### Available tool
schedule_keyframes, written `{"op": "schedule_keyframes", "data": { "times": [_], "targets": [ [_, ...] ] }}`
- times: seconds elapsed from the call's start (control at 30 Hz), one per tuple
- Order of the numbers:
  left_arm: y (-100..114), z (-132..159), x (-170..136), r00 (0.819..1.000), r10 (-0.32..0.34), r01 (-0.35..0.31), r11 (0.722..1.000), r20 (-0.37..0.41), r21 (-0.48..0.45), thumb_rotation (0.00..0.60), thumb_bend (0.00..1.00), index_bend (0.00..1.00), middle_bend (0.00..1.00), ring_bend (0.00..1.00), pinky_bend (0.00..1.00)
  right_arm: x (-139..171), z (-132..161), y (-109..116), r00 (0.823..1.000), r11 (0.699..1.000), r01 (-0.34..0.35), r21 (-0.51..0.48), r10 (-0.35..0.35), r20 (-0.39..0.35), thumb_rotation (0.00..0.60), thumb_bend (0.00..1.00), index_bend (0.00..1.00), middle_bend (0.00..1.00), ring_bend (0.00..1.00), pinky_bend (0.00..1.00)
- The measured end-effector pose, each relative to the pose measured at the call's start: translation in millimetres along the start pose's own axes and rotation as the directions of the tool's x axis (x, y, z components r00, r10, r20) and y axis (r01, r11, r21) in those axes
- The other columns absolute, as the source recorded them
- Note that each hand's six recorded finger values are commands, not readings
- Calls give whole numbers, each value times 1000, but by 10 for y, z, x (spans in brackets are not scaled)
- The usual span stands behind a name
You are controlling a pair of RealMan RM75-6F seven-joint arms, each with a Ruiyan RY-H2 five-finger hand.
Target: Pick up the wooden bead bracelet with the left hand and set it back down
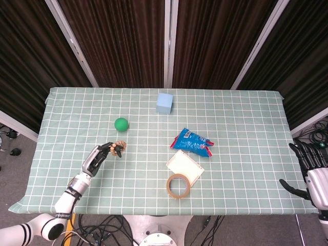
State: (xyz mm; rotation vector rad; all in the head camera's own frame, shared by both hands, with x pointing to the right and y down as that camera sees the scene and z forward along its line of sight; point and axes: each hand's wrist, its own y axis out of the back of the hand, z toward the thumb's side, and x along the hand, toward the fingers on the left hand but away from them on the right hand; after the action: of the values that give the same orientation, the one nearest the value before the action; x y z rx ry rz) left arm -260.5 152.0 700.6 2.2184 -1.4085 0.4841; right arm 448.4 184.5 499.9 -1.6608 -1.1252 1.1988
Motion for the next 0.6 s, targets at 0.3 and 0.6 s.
{"op": "schedule_keyframes", "data": {
  "times": [0.3, 0.6],
  "targets": [
    [13, 45, -24, 999, -32, 31, 998, 33, 53, 0, 755, 236, 325, 141, 78, -6, -21, -22, 1000, 1000, -9, -6, 10, 3, 600, 66, 0, 17, 0, 0],
    [30, -23, -27, 997, -83, 80, 958, -1, 275, 0, 635, 256, 325, 141, 81, -14, -44, -60, 1000, 1000, -22, -15, 22, 5, 600, 66, 0, 17, 0, 0]
  ]
}}
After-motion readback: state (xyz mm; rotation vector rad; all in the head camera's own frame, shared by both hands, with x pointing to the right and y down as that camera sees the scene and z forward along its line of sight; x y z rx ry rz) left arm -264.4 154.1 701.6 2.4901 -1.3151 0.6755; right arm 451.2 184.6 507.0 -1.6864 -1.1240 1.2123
